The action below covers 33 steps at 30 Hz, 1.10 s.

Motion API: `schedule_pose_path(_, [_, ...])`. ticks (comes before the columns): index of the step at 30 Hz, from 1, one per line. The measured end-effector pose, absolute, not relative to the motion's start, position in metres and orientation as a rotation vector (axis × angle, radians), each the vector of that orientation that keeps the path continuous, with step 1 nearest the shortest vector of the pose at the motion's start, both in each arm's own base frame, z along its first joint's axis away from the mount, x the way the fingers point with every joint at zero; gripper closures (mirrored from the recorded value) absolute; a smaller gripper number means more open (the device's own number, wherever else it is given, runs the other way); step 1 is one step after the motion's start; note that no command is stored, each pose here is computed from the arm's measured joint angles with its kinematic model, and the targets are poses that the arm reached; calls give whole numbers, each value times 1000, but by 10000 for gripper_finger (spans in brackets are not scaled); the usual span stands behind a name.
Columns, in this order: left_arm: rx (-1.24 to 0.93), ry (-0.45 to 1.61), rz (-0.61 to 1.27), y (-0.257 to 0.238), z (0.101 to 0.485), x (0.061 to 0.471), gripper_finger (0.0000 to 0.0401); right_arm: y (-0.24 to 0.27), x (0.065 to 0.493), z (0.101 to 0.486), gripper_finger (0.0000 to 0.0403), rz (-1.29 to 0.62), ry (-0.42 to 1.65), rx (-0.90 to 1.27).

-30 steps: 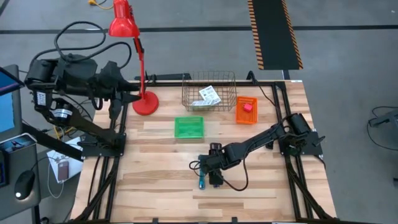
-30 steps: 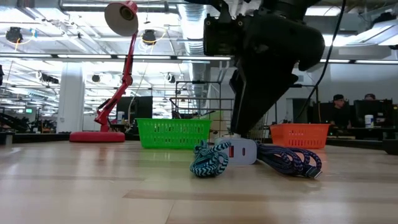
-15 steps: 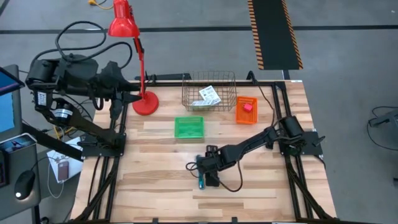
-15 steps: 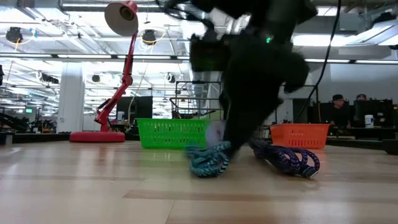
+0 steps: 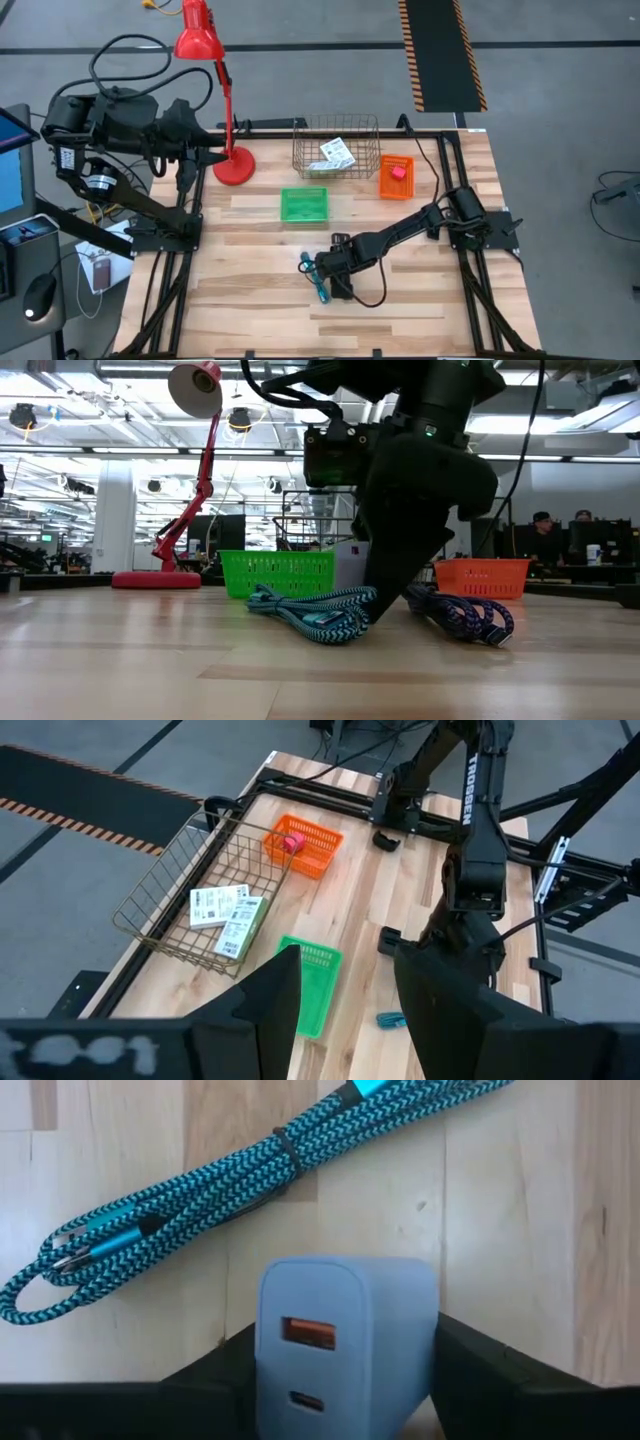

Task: Pick and place items into bin
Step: Put the white charger adapter into the orange bin

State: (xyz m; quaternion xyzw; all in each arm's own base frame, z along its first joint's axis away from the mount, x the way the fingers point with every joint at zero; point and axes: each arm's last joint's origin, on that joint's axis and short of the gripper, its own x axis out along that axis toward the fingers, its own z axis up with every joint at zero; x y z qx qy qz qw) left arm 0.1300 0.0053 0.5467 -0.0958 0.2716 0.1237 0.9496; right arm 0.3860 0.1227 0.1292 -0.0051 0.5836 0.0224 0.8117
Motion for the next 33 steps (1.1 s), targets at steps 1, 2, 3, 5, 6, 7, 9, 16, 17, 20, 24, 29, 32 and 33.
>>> schedule_pose_path(1, [-195,553,251,5,547,130,250,123,387,130,213,47,1246,-11])
schedule_pose_path(2, [-195,553,252,5,547,130,250,123,387,132,220,46,1250,-12])
schedule_pose_path(3, [-195,553,252,5,547,130,250,123,388,133,219,44,1253,-15])
schedule_pose_path(5, [-195,553,251,5,547,130,250,123,389,138,219,39,1277,-21])
schedule_pose_path(6, [-195,553,251,5,547,130,250,123,389,141,219,38,1284,-24])
schedule_pose_path(7, [-195,553,251,5,547,130,250,124,391,144,219,36,1281,-24])
schedule_pose_path(9, [-194,553,251,5,547,130,250,124,393,150,219,28,1284,-30])
schedule_pose_path(16, [-194,553,251,5,547,130,250,120,389,181,219,-113,1385,-172])
schedule_pose_path(17, [-194,553,251,5,547,130,250,118,387,185,219,-144,1404,-201])
schedule_pose_path(20, [-194,553,251,5,547,130,250,108,383,200,219,-263,1465,-252])
schedule_pose_path(24, [-194,553,251,5,547,130,250,91,370,218,219,-436,1585,-326])
schedule_pose_path(29, [-193,553,251,5,547,130,250,68,364,225,219,-542,1665,-322])
schedule_pose_path(32, [-194,553,251,5,547,130,250,55,362,233,219,-544,1679,-278])
schedule_pose_path(33, [-194,553,251,5,547,130,250,51,362,234,219,-551,1678,-267])
